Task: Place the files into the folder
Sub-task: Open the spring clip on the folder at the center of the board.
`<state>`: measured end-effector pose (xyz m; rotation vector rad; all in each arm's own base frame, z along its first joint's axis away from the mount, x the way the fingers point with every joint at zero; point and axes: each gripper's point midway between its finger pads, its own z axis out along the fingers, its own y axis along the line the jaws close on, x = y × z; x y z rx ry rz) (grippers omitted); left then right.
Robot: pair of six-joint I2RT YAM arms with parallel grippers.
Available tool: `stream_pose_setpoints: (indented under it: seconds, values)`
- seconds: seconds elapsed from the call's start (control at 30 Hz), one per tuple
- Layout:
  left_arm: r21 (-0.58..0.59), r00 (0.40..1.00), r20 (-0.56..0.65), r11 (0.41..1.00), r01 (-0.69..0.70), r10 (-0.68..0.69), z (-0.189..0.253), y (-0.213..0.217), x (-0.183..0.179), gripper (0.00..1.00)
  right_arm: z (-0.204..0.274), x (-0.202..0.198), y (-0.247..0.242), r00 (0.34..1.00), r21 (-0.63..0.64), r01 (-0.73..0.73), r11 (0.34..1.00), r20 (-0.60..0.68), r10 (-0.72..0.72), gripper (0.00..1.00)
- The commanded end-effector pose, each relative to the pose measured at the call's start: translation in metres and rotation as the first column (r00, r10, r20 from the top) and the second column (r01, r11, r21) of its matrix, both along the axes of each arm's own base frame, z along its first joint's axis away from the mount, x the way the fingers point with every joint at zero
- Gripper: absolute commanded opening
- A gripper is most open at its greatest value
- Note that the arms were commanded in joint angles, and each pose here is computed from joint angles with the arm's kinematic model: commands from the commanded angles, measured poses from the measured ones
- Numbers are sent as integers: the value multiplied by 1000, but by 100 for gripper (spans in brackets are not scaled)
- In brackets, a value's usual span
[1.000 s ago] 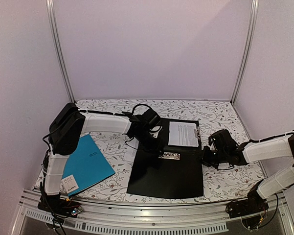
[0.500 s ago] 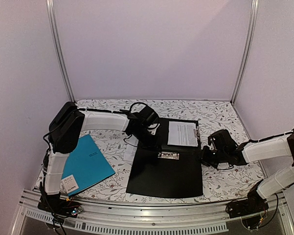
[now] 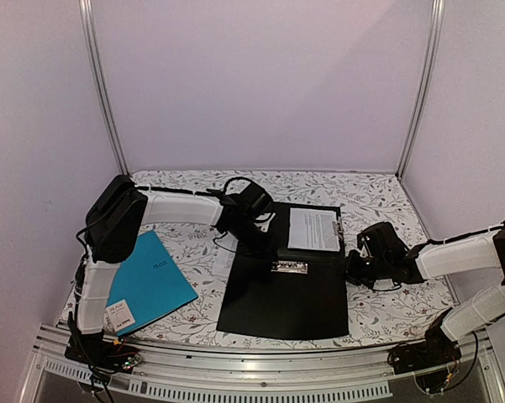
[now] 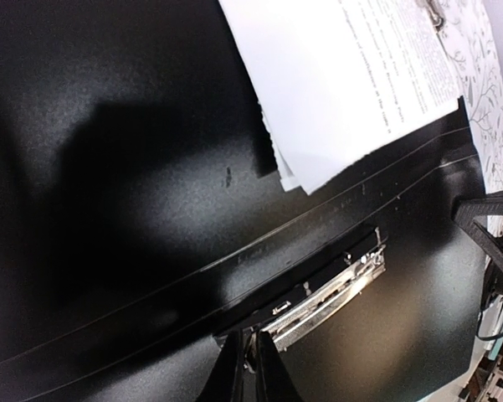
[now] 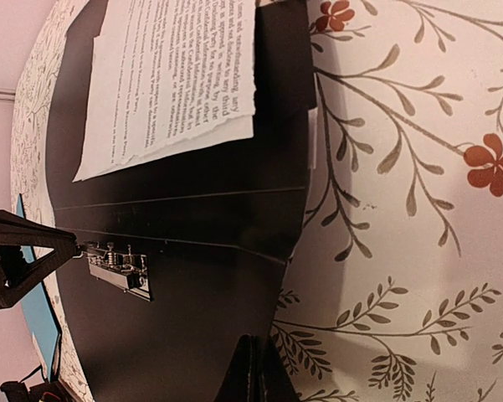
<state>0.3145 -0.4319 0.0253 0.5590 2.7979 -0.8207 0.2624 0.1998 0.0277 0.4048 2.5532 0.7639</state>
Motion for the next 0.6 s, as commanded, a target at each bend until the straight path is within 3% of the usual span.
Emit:
stream_pose_setpoints:
  seconds: [0.0, 0.13, 0.33, 0.57]
  values:
    - [28, 999, -20, 999, -28, 29, -13, 10, 6, 3, -5, -4, -3, 1000, -27, -9, 1000, 3, 9, 0]
    - [28, 999, -28, 999, -44, 45, -14, 11, 4, 0, -5, -4, -4, 1000, -27, -7, 1000, 4, 7, 0]
    - [10, 998, -38, 998, -58, 59, -9, 10, 4, 9, -5, -6, -2, 1000, -29, -13, 1000, 6, 13, 0]
    - [-4, 996, -43, 997, -73, 73, -4, 11, 2, 9, -5, -6, -1, 1000, -27, -16, 1000, 8, 16, 0]
